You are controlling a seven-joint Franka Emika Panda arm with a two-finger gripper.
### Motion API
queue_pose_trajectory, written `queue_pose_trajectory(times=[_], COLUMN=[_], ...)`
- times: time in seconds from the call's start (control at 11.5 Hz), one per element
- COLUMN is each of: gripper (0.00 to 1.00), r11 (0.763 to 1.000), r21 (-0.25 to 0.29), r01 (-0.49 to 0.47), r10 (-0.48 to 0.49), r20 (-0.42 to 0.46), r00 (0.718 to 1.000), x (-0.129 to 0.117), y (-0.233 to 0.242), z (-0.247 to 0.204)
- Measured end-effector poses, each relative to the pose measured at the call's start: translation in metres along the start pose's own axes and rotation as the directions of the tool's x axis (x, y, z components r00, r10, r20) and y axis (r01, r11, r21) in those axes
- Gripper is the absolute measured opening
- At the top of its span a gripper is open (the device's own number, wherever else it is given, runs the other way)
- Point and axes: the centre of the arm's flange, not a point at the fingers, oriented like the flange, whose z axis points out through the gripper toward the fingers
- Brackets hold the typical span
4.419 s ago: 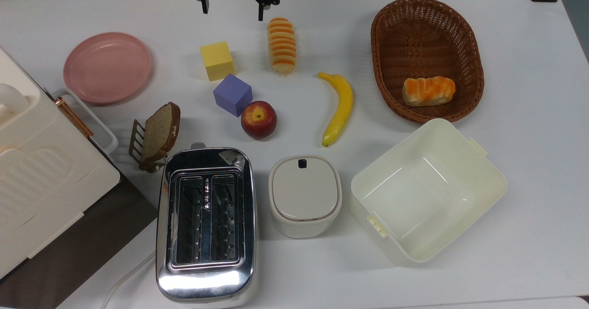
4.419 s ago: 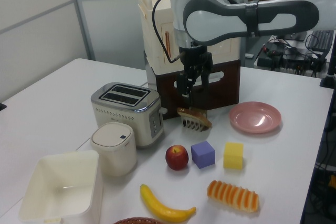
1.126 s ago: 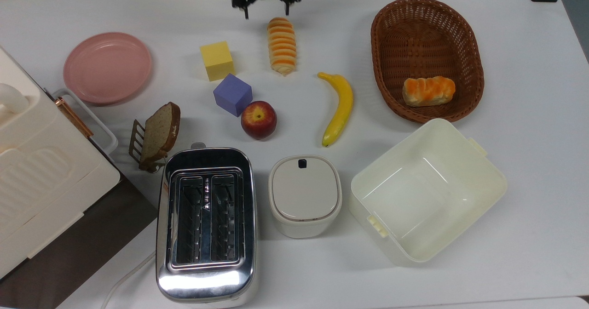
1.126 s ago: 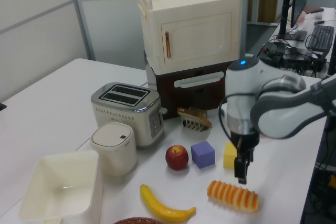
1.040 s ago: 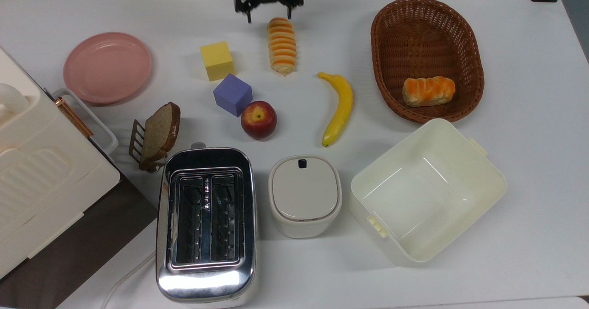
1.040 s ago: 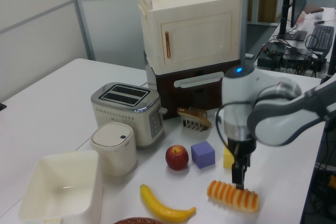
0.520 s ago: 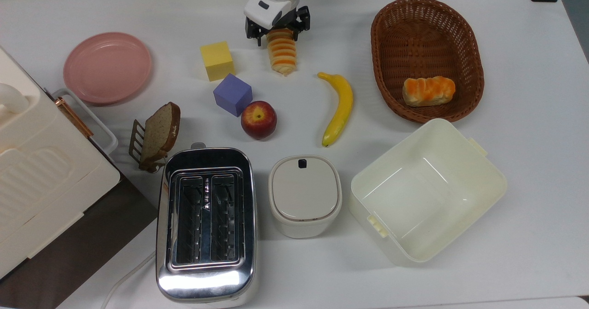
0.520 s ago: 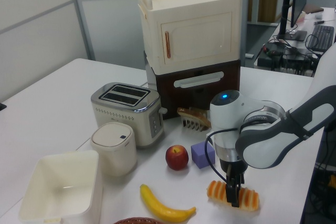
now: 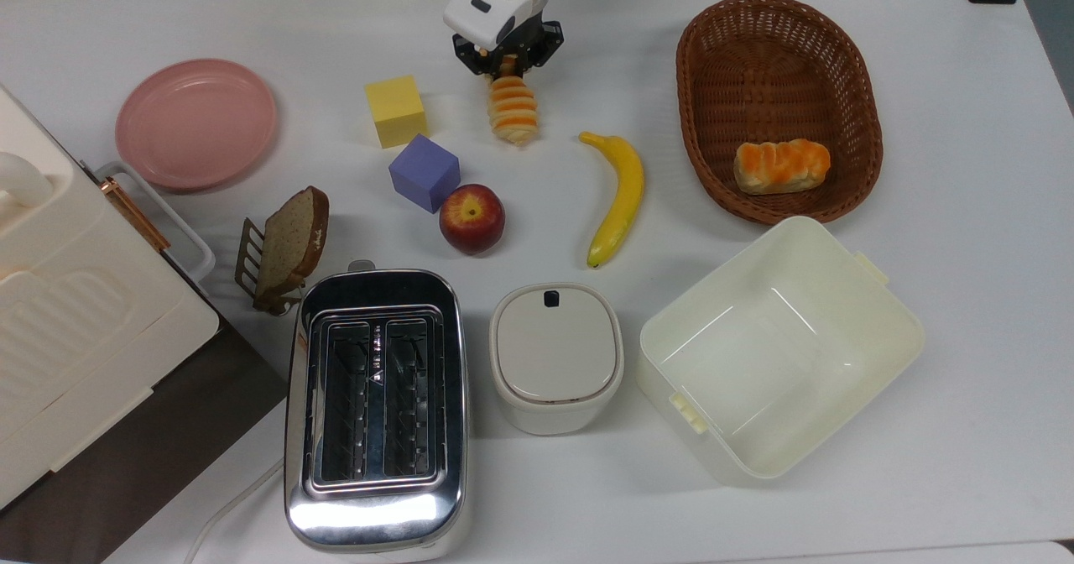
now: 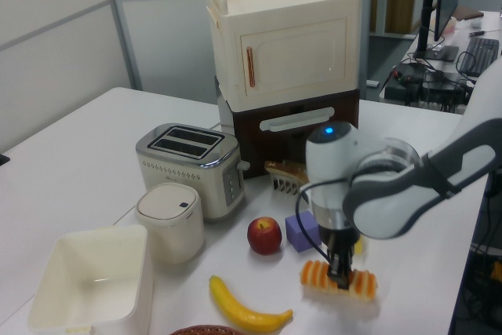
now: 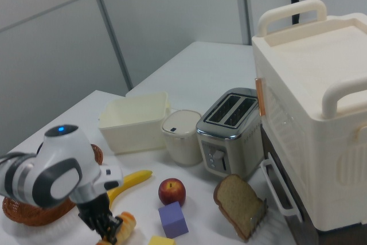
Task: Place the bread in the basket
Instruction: 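Lift the bread loaf and carry it over the wicker basket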
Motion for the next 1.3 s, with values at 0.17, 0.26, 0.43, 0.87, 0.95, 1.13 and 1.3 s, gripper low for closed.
queue_pose_trajectory(times=[0.17, 0.26, 0.43, 0.87, 0.95, 1.13, 1.3], gripper=[0.17, 0.16, 0.11, 0.14, 0.15, 0.23, 0.55], r11=[1.0, 1.0, 1.0, 0.981, 0.973, 0.962, 0.96], r21=[-0.009, -0.015, -0.003, 0.004, 0.011, 0.025, 0.023], r01=[0.011, 0.021, 0.031, 0.193, 0.23, 0.272, 0.278], r10=[-0.011, -0.021, -0.031, -0.192, -0.229, -0.27, -0.277], r20=[0.013, 0.012, -0.018, -0.074, -0.073, -0.064, -0.059], r00=[1.0, 1.0, 0.999, 0.979, 0.971, 0.961, 0.959], x=[0.015, 0.022, 0.031, 0.005, -0.005, -0.016, -0.017], y=[-0.014, -0.028, -0.065, -0.205, -0.23, -0.257, -0.265], z=[-0.041, -0.069, -0.117, -0.149, -0.149, -0.147, -0.143])
